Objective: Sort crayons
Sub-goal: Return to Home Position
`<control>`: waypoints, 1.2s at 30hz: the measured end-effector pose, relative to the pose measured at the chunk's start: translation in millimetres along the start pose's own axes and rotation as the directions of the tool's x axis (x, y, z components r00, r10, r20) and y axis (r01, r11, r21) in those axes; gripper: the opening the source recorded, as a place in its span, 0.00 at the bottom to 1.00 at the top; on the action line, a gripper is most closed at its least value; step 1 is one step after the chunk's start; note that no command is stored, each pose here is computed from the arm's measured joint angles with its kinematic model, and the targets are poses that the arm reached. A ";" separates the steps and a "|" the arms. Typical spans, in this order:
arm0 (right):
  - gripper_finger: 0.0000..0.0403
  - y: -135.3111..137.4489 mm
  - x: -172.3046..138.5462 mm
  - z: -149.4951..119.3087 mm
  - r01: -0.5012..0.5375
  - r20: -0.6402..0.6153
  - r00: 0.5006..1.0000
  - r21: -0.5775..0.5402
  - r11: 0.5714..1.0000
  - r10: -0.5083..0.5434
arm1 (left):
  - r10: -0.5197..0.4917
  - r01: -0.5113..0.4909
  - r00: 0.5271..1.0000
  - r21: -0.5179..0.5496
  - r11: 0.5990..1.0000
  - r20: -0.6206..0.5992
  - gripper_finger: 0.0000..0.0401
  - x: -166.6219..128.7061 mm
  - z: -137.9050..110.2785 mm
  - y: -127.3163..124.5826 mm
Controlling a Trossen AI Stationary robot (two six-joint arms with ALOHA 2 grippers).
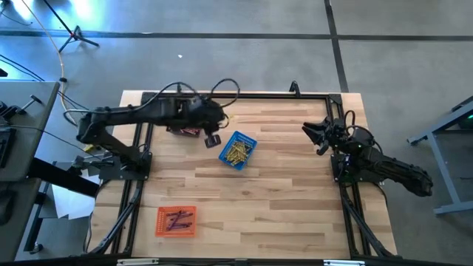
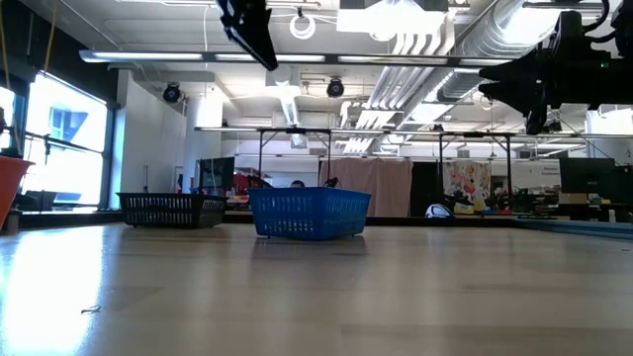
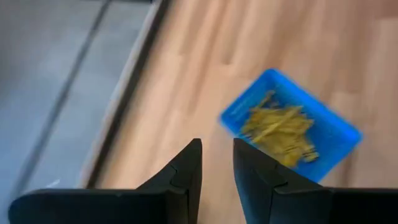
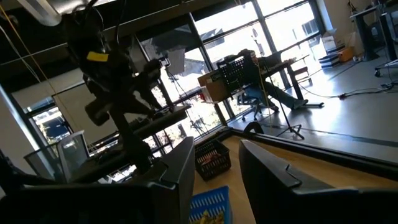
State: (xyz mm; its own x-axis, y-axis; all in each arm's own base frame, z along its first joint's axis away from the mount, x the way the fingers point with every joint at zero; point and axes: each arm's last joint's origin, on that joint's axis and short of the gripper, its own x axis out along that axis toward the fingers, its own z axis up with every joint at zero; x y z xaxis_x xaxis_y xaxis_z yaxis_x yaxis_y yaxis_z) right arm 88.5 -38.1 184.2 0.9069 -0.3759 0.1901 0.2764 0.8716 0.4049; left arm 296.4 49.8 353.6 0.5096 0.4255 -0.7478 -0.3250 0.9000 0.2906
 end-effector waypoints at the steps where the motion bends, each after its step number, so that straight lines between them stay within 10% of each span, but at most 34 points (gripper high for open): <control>1: 0.28 0.0 0.0 0.0 0.000 0.000 1.000 -0.001 1.000 0.000 | -0.033 0.033 0.999 -0.014 0.999 0.031 0.19 2.5 -5.7 -2.0; 10: 0.28 -0.5 0.0 -1.0 0.004 -0.011 1.000 -0.001 1.000 -0.004 | -0.159 0.239 0.920 -0.189 0.953 0.358 0.19 -2.3 -83.0 5.2; 24: 0.28 -1.6 -0.1 -3.4 0.016 -0.035 0.999 -0.002 1.000 -0.016 | 0.014 0.126 0.924 -0.341 0.932 0.381 0.19 -2.2 -222.3 21.4; 36: 0.28 -1.8 -0.1 -4.0 0.018 -0.041 0.999 0.000 1.000 -0.018 | 0.286 -0.021 0.860 -0.529 0.848 0.423 0.19 -18.1 -276.6 32.8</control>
State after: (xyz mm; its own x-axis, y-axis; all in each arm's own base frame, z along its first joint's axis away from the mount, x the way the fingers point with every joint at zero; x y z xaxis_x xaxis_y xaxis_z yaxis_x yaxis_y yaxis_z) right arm 89.2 -38.3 179.9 0.9141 -0.3784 0.1457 0.2928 0.8646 0.4083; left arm 56.2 45.4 211.6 0.6826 0.6631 -0.3072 -0.7081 0.7041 -0.0536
